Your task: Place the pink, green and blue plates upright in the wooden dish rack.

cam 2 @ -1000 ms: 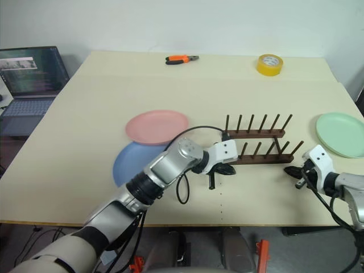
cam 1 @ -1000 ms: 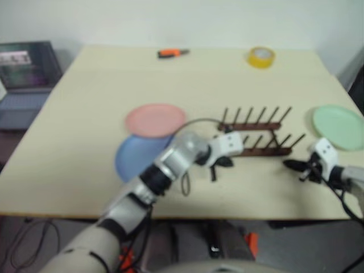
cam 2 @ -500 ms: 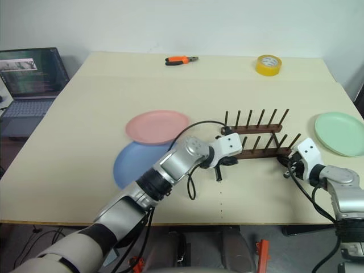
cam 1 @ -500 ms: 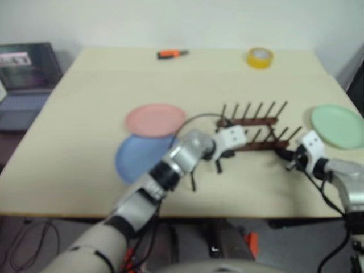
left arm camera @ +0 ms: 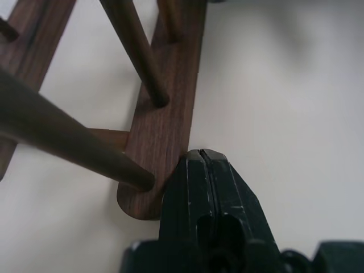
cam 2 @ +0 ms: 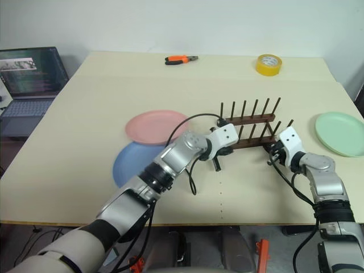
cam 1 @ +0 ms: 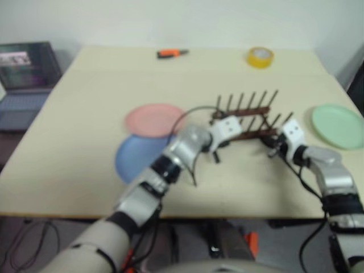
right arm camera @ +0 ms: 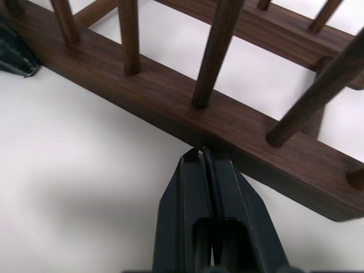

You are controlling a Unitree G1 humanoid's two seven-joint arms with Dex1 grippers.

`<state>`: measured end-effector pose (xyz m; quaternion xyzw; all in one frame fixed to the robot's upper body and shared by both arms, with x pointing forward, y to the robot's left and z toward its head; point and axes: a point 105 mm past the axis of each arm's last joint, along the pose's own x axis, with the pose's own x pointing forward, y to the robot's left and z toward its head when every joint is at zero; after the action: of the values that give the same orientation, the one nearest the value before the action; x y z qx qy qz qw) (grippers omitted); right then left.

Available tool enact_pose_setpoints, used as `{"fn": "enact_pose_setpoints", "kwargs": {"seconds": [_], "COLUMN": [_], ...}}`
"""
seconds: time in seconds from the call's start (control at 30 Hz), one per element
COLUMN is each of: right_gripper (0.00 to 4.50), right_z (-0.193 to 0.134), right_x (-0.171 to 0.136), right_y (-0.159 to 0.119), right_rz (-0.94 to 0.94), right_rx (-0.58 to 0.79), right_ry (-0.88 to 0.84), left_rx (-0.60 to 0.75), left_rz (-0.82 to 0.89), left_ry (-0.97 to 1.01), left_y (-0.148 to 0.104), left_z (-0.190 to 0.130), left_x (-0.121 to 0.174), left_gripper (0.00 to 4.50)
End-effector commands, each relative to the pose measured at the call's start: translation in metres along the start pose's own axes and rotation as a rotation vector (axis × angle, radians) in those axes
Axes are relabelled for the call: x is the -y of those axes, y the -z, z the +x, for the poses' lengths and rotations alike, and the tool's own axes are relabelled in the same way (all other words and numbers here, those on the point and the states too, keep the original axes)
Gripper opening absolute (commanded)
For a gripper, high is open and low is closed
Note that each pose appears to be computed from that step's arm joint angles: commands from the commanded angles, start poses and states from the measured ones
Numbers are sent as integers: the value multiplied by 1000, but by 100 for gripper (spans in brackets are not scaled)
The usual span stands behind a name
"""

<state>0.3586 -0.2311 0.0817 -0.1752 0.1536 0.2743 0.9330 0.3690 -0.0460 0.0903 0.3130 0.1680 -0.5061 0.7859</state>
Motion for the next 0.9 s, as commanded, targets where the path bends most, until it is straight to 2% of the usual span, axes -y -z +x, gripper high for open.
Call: {"fn": "enact_pose_setpoints", "kwargs": {"seconds": [0.03, 0.37, 0.5, 0.63, 0.9], "right_gripper": [6, 6, 6, 6, 6], "right_z": [3, 10, 7, -24, -53], "right_x": [4, 7, 3, -25, -37], "right_y": [-16, -20, -24, -39, -58], "right_rz": [-40, -50, -52, -54, -125], "right_rx": [47, 56, 65, 54, 22], "right_ry": [9, 10, -18, -225, -305], "left_rx": [3, 2, 33, 106, 163], "left_rz": [31, 3, -9, -7, 7], "left_ry": [-72, -103, -71, -51, -90], "left_y": [-5, 0, -8, -29, -47], "left_z": [-2, -3, -8, -39, -85], "left_x": [-16, -24, -20, -25, -40], "left_gripper": [0, 0, 0, 0, 0]}}
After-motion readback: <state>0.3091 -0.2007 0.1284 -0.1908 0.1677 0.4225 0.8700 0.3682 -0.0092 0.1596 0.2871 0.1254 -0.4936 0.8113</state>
